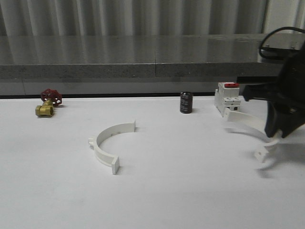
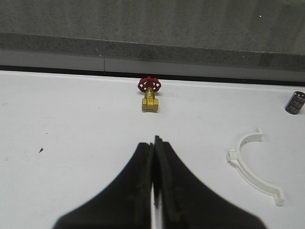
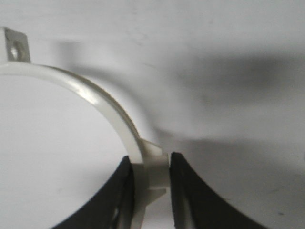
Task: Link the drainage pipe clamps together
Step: 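Carry it to the first half and press their ends together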
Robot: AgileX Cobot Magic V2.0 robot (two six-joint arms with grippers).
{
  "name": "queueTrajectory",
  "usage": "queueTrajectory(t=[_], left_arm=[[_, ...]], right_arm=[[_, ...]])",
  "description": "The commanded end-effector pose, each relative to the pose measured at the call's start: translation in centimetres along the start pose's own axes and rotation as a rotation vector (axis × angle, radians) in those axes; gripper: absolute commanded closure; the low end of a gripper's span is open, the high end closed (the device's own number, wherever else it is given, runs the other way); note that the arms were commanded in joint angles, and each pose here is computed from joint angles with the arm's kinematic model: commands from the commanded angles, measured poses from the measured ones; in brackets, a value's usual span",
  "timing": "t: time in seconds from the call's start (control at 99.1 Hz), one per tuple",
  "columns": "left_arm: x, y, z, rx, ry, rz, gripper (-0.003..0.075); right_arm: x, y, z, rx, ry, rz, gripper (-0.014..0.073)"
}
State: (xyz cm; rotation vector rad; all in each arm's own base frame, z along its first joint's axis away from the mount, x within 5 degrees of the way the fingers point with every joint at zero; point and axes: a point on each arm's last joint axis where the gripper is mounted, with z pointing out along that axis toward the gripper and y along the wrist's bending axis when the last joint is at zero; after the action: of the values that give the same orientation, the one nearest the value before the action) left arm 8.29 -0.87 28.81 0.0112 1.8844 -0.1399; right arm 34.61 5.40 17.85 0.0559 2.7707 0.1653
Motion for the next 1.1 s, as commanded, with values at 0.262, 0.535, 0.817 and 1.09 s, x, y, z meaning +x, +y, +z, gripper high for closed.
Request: queueTrajectory(t=[0.262, 0.535, 0.817, 1.09], left_arm=[[-1.4, -0.3, -0.3, 0.026, -0.087, -0.003, 0.0741], [-1.4, -0.3, -0.3, 0.026, -0.087, -0.003, 0.0741], [-1.4, -0.3, -0.3, 0.026, -0.087, -0.003, 0.0741], [-1.4, -0.3, -0.3, 0.026, -0.087, -0.003, 0.0741]], right_arm=[[-1.6, 9.3, -3.7, -0.068, -0.138, 0.051, 0.0464], [-1.9, 13.6, -2.5, 0.007, -0.134, 0.073, 0.0464], [-1.1, 17.1, -0.3, -0.013, -0.106, 0.052, 0.0464], [-1.2, 19.0, 0.2, -0.022, -0.101, 0.046, 0.0464]])
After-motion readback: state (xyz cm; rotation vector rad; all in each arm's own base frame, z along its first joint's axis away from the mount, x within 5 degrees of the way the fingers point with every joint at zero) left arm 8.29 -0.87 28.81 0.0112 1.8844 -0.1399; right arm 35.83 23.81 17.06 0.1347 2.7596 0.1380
